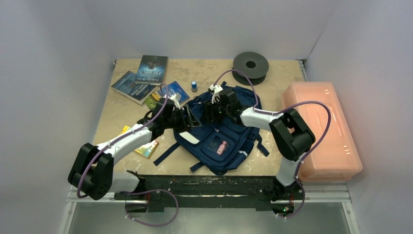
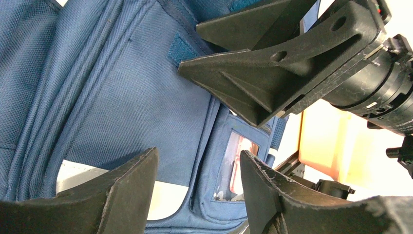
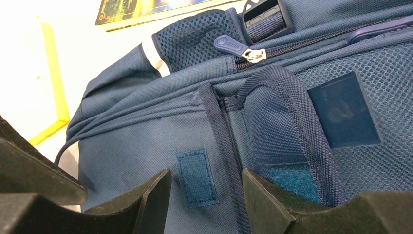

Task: Pack the student bag
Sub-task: Adjust the student bag at the center of the board.

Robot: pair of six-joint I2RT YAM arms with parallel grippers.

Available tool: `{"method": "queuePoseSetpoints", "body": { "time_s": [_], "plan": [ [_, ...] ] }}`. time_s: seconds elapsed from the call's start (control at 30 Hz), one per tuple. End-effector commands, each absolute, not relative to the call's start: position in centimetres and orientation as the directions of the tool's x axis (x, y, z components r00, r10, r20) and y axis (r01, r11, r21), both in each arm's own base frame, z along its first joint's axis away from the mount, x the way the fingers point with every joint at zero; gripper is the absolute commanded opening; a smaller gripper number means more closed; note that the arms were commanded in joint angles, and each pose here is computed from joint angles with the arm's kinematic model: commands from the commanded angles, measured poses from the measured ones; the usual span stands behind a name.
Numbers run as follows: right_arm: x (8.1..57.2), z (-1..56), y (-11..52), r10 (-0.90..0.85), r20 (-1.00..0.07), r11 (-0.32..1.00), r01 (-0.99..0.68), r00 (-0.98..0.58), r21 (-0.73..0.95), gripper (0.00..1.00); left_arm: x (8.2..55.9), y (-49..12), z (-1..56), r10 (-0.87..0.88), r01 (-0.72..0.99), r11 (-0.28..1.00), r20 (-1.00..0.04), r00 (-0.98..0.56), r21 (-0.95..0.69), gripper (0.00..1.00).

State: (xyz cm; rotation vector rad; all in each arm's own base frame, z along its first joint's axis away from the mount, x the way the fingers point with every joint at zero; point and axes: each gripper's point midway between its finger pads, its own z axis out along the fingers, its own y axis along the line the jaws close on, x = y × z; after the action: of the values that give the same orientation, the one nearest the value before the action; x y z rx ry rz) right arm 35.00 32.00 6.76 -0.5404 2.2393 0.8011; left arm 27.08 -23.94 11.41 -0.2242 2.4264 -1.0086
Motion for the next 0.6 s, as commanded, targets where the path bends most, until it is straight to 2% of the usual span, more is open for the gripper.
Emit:
{"method": "queuePoseSetpoints", "body": {
  "time_s": [0.0,0.13,0.23,0.33,0.57],
  "plan": [
    [33.0,5.5,32.2,-0.183,-0.643,0.650,-0.582,-0.743,0.488,0.59,27.9,-24.5,12.6,-0.319,0.083,0.708,-0.422,-0.849,-0.702,0.62],
    [29.6,8.0,34.3,-0.149,-0.607,0.432,-0.603,-0.781,0.670,0.51,28.1,-24.4,12.9,-0.318,0.068,0.722,-0.417,-0.851,-0.689,0.61],
    [28.8,10.0,34.0,-0.104,-0.584,0.326,-0.583,-0.805,0.745,0.40,28.5,-23.3,12.7,-0.343,-0.025,0.772,-0.384,-0.857,-0.635,0.53],
    [29.3,11.1,33.1,-0.047,-0.574,0.284,-0.562,-0.818,0.777,0.27,28.9,-22.7,11.9,-0.341,-0.113,0.820,-0.321,-0.884,-0.561,0.46],
    [30.0,12.6,32.3,0.015,-0.612,0.249,-0.590,-0.790,0.768,0.21,30.4,-24.7,13.1,-0.294,-0.100,0.849,-0.304,-0.906,-0.519,0.44]
  ]
}}
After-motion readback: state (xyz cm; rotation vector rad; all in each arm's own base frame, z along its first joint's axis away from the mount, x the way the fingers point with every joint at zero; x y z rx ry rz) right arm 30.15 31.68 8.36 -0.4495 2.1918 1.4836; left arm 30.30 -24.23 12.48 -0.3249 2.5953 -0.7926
